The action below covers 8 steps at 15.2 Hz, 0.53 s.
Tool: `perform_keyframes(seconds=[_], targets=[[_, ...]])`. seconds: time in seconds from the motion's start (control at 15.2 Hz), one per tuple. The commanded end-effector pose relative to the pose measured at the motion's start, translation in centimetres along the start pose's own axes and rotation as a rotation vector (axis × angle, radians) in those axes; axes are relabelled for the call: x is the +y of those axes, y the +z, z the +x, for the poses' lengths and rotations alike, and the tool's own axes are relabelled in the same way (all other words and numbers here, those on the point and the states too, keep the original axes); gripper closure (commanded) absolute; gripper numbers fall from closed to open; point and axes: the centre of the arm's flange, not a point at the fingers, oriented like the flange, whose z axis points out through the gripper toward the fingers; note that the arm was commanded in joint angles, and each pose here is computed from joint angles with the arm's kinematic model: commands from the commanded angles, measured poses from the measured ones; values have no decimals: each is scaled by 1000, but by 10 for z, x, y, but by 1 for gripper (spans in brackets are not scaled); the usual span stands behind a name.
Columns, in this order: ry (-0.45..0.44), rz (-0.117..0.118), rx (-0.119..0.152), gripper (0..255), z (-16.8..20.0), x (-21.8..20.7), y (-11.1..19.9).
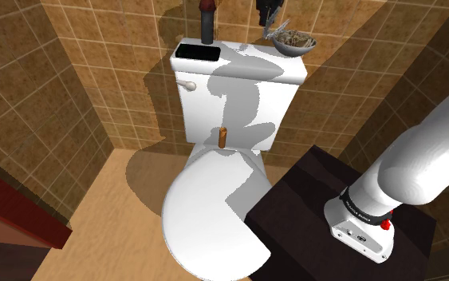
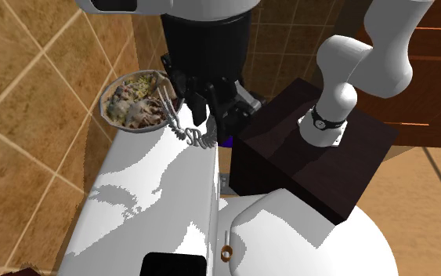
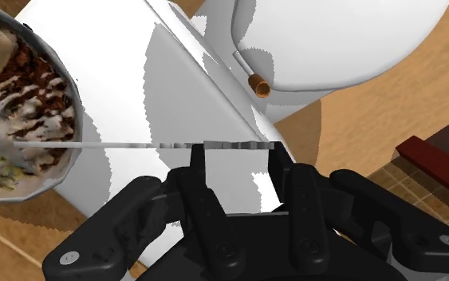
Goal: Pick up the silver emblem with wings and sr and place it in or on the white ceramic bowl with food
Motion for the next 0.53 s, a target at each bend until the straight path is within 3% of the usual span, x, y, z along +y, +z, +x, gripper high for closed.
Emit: perform_keyframes(seconds=[0.0,0.46], targets=[[0,0,0,255,-2,20,-1],[0,0,0,255,-8,112,-4]])
